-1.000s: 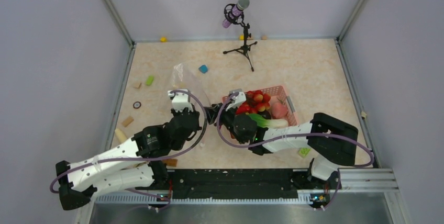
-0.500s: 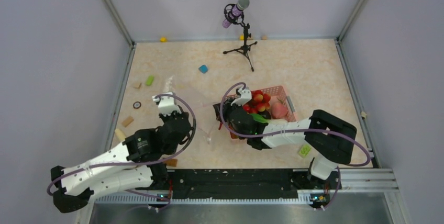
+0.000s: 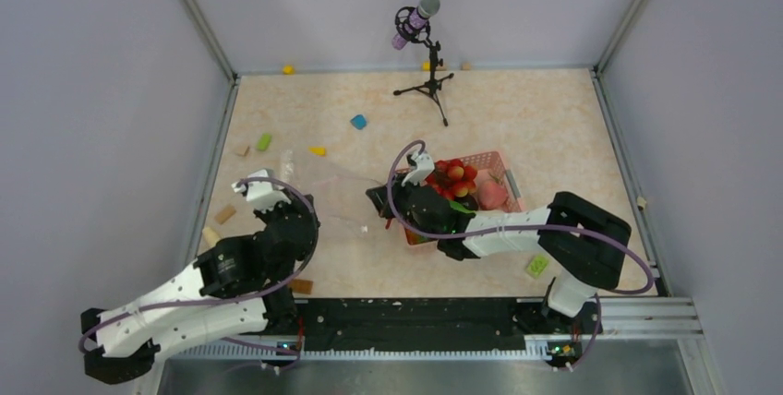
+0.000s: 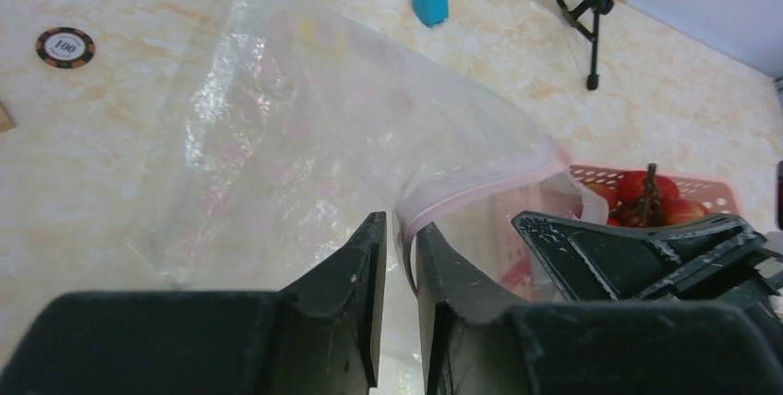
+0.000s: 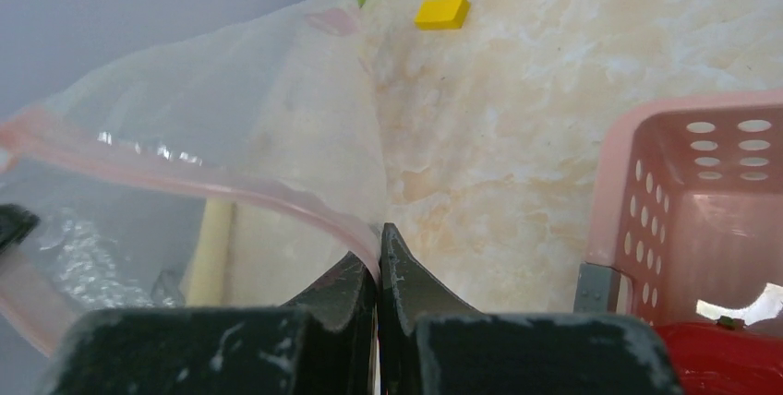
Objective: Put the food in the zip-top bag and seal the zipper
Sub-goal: Open the zipper of the food storage bag at the center of the board.
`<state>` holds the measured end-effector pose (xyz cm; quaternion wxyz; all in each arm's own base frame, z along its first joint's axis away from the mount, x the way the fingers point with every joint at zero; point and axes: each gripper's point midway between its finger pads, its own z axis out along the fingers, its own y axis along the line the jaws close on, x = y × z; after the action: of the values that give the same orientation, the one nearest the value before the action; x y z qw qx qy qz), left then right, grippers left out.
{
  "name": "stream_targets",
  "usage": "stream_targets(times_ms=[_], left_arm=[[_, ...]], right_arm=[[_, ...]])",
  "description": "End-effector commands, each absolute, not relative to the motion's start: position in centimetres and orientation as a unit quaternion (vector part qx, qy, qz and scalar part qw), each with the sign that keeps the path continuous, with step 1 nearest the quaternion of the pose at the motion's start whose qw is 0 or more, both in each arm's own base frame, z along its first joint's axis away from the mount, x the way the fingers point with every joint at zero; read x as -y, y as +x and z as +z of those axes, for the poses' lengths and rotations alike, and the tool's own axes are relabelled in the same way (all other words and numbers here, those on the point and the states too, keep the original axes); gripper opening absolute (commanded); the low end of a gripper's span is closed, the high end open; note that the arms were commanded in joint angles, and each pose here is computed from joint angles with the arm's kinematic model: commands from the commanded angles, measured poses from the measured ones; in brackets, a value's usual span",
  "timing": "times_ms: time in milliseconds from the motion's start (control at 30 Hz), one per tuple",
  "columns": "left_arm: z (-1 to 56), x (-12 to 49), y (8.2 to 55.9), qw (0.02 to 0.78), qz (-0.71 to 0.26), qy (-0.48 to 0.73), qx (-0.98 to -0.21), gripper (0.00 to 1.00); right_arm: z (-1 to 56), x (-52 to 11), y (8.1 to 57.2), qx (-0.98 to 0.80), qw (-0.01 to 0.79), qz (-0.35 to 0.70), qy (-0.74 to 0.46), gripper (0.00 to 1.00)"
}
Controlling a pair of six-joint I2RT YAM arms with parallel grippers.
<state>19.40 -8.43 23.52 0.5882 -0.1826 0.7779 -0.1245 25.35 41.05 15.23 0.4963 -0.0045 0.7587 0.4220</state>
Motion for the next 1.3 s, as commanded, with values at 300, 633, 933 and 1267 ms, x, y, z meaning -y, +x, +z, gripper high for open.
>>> stream_targets(times_ms=[300, 633, 933, 1267], left_arm=[[21.8, 13.1, 20.9, 0.565, -0.103, -0.120, -0.810, 0.70], [21.0, 15.9, 20.5, 0.538, -0.145, -0.081, -0.826, 0.85], [19.4, 17.6, 21.0, 0.511, -0.107, -0.055, -0.851, 0.85], [20.9, 13.3, 21.4, 0.536, -0.018, -0.110, -0.837, 0.00]], right_arm=[[19.6, -43.4, 24.0, -0.753, 0.492, 0.436, -0.017, 0.00], [21.4, -41.6, 25.6, -0.751, 0.509, 0.415, 0.064, 0.00], [22.8, -39.7, 25.8, -0.732, 0.526, 0.421, 0.097, 0.00], [19.6, -35.4, 26.4, -0.755, 0.540, 0.353, 0.119, 0.00]])
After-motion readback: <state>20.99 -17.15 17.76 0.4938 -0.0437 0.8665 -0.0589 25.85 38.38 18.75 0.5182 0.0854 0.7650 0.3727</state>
